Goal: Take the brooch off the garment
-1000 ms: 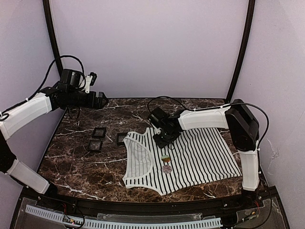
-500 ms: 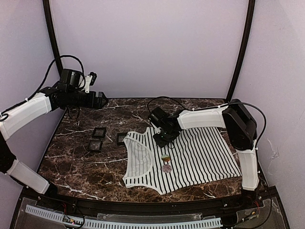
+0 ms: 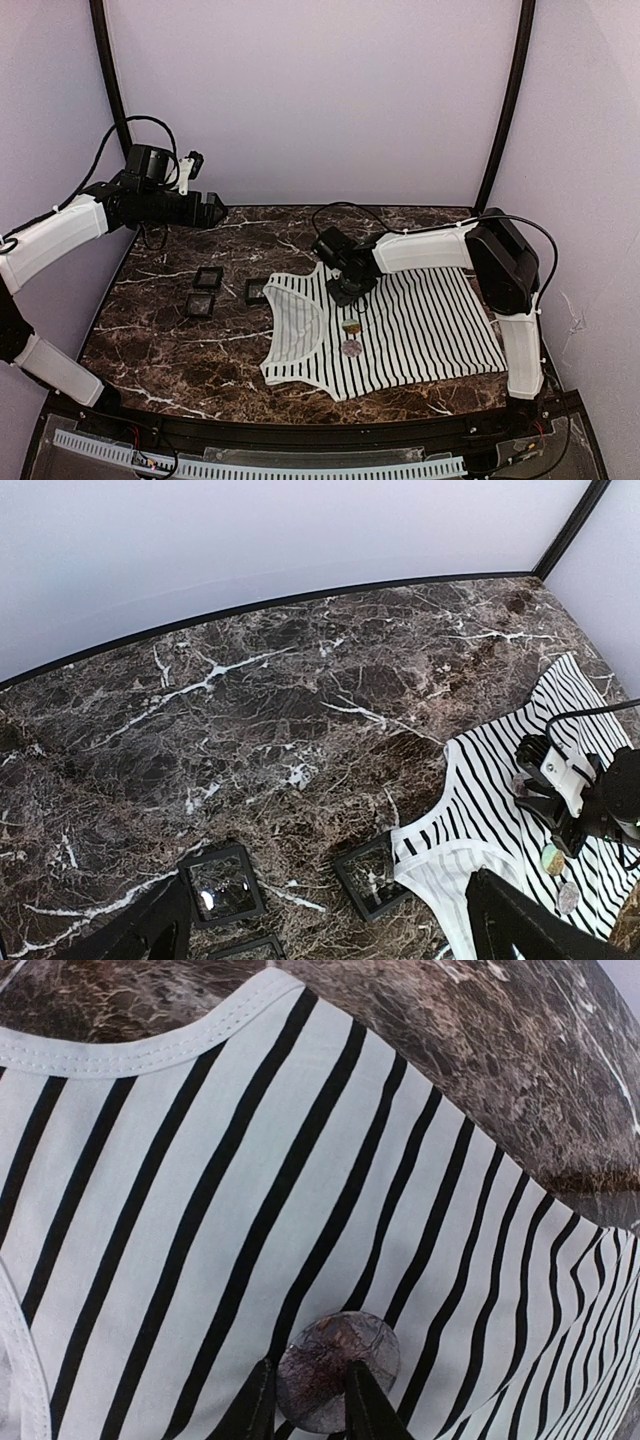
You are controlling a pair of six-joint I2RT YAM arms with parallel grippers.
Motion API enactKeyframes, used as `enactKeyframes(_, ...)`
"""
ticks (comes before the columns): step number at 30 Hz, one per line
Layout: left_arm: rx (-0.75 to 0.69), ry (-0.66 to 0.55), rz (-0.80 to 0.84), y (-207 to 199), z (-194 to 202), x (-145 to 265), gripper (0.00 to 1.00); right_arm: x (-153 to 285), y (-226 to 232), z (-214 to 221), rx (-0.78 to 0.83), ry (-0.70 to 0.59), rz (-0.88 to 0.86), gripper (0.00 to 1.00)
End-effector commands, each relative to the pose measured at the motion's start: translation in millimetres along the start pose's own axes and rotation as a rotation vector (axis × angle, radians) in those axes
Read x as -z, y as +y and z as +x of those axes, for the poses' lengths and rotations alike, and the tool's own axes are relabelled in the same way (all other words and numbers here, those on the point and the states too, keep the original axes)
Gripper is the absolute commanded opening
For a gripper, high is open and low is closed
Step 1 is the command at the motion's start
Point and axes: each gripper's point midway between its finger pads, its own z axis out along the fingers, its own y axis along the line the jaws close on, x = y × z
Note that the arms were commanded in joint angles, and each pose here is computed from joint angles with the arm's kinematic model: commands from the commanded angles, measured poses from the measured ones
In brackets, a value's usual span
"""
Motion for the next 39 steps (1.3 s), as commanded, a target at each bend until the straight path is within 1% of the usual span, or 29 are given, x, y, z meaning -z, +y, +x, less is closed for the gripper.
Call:
enactKeyframes(1, -0.007, 0.01, 0.01, -1.6, 4.3, 5.0, 0.97, 5.1, -18.1, -4.9, -0.03, -0.034, 0.07, 0.22)
enactKeyframes(7, -0.005, 0.013, 0.012, -1.8, 5.1, 3.7, 0.97, 15.0, -25.8, -6.8, -0.048, -0.062, 0.093, 0.17)
enactKeyframes(16, -0.003, 0.013, 0.017, -2.8, 5.3, 3.7, 0.97, 26.3, -47.8, -7.3, -0.083, -0.091, 0.193, 0.11)
enactKeyframes(21, -0.002, 0.016, 0.017, -2.5, 6.0, 3.3, 0.97, 22.5, -47.7, -2.7, -0.084, -0.074, 0.186, 0.08)
enactKeyframes(23, -0.002, 0.014, 0.015, -2.3, 5.4, 3.8, 0.97, 20.3, -47.1, 0.0, -0.092, -0.066, 0.172, 0.03)
enactKeyframes(24, -0.002, 0.015, 0.014, -2.2, 5.7, 3.8, 0.97, 19.7, -46.3, 1.0, -0.097, -0.064, 0.159, 0.0)
enactKeyframes(29, -0.003, 0.01, 0.016, -2.6, 4.5, 5.3, 0.97, 25.4, -45.4, 0.4, -0.142, -0.078, 0.075, 0.0)
enactKeyframes(35, -0.001, 0.004, 0.026, -4.6, 3.0, 7.3, 0.97, 49.0, -34.4, -9.3, -0.172, -0.144, -0.126, 0.0)
enactKeyframes(39, 0.004, 0.004, 0.042, -7.5, 3.0, 7.4, 0.97, 61.8, -19.4, -9.0, -0.185, -0.167, -0.283, 0.0)
